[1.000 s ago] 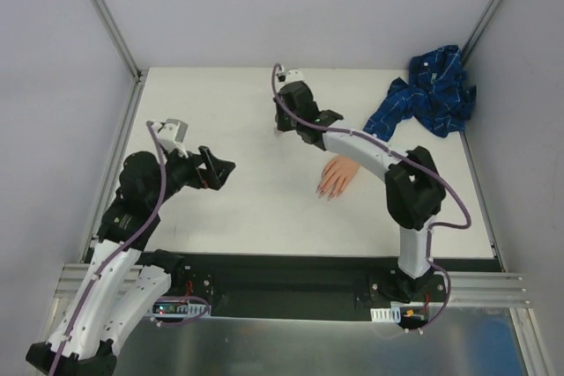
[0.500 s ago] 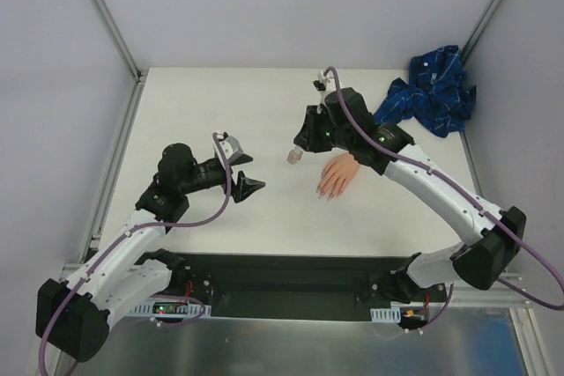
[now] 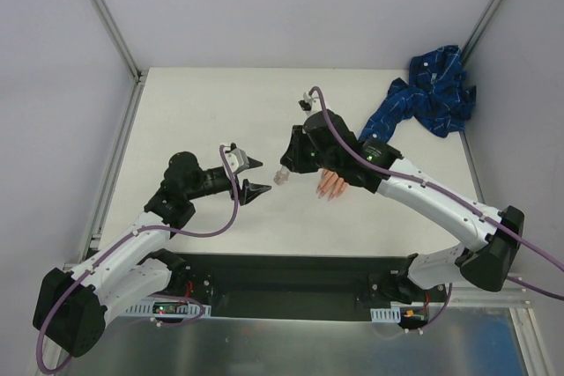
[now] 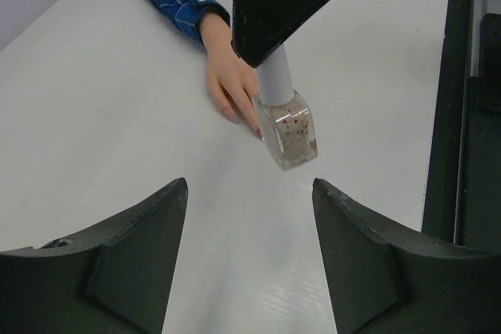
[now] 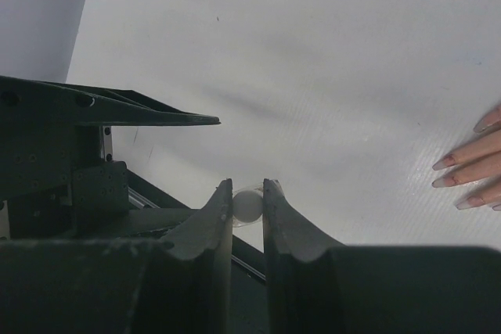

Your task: Paint the nails

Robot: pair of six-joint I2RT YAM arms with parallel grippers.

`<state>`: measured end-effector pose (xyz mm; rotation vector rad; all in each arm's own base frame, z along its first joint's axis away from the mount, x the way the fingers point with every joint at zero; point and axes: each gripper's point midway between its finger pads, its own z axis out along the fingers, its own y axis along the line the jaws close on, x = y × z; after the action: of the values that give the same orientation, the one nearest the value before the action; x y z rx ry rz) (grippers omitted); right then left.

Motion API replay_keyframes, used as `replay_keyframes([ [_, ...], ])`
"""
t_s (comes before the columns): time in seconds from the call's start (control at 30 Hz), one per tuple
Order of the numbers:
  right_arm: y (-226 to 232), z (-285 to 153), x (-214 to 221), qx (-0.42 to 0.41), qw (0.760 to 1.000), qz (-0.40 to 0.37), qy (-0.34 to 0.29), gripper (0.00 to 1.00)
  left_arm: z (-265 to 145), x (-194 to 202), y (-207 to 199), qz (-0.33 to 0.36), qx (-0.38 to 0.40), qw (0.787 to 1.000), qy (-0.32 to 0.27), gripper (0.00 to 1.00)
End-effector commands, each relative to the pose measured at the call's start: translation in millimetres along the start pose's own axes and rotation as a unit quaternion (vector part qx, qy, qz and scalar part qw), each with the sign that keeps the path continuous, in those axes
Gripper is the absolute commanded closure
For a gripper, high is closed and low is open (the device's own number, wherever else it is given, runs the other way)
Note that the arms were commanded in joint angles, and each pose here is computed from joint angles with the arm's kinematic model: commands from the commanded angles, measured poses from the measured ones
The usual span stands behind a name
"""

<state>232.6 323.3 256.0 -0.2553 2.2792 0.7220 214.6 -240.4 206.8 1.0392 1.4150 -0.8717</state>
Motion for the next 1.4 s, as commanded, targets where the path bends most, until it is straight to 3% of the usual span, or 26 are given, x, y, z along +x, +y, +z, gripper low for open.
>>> replay_keyframes([
  [0.0, 17, 1, -14, 0.0, 0.999, 0.021, -0.025, 0.99, 3, -22, 2, 0.05, 0.003, 0.998, -0.035, 0.37],
  [1.03, 55, 11, -19, -0.009, 0.999, 0.022, -0.03, 0.99, 6, -23, 12, 0.036, -0.019, 0.999, -0.023, 0.53],
  [1.27, 61, 11, -14, -0.015, 0.999, 0.026, -0.025, 0.99, 6, -26, 11, 0.032, -0.014, 0.999, -0.021, 0.76],
  [1.37, 63, 12, -11, -0.02, 0.999, 0.025, -0.018, 0.99, 6, -28, 10, 0.023, -0.009, 1.0, -0.016, 0.94],
])
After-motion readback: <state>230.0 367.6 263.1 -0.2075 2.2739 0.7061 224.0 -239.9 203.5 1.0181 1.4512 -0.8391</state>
